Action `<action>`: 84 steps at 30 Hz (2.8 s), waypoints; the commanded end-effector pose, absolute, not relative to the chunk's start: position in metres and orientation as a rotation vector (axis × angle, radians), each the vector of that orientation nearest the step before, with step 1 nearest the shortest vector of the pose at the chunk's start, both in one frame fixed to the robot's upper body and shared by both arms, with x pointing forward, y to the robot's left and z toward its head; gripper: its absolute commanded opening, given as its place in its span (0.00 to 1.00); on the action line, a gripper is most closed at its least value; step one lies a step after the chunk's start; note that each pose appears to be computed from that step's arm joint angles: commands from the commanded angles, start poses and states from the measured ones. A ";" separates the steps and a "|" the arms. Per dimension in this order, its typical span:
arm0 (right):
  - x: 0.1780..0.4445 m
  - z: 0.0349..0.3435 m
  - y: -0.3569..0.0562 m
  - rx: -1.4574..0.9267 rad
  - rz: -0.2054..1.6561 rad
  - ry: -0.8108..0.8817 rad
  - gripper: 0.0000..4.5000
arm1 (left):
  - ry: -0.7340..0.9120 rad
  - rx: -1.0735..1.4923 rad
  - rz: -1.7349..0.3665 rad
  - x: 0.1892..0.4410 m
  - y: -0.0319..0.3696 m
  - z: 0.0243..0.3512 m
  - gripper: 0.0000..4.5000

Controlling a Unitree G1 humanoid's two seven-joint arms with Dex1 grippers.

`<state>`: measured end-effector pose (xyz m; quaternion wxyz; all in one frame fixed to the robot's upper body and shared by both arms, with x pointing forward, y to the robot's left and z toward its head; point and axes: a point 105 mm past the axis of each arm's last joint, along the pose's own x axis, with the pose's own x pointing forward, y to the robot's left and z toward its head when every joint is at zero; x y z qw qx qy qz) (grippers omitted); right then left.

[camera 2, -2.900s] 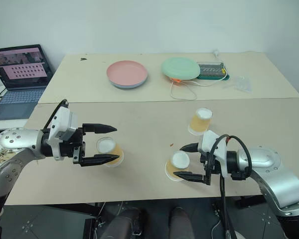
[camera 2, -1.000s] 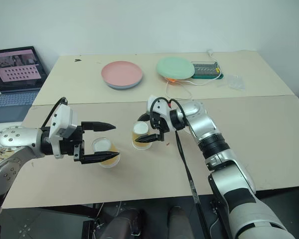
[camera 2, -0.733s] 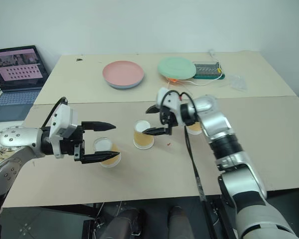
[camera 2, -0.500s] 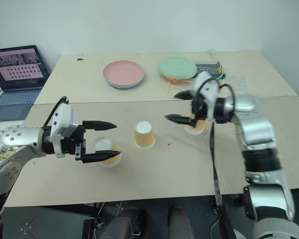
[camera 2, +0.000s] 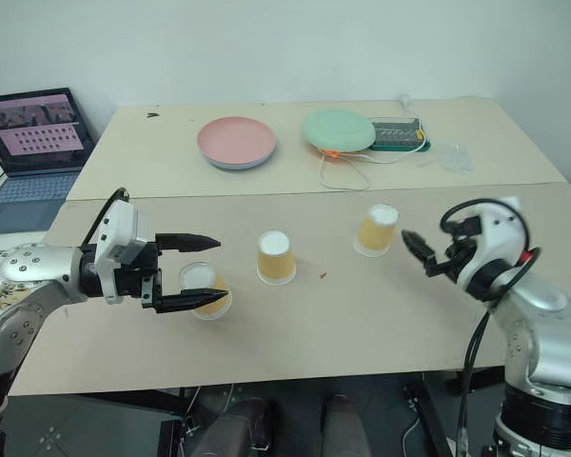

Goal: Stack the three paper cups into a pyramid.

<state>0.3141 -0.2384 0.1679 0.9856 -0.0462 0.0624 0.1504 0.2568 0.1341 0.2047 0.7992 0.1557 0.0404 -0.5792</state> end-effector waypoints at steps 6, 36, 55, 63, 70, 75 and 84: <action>0.331 0.174 -0.223 -0.100 0.301 0.048 1.00 | 0.033 0.381 -1.243 0.256 0.133 0.216 1.00; 0.377 0.177 -0.190 -0.079 0.366 -0.006 0.63 | 0.031 0.388 -1.204 0.256 0.137 0.221 1.00; 0.331 0.190 -0.127 -0.256 1.105 0.033 0.63 | 0.029 0.399 -1.207 0.257 0.136 0.224 1.00; 0.334 0.173 -0.107 -0.345 1.267 0.075 0.63 | 0.024 0.407 -1.193 0.255 0.138 0.227 1.00; 0.346 0.174 -0.092 -0.350 1.278 0.044 0.63 | 0.025 0.412 -1.166 0.254 0.142 0.229 1.00; 0.347 0.171 -0.092 -0.360 1.293 0.051 0.63 | 0.030 0.408 -1.162 0.251 0.142 0.229 1.00; 0.358 0.165 -0.096 -0.399 1.246 0.070 0.63 | 0.037 0.407 -1.162 0.250 0.143 0.229 1.00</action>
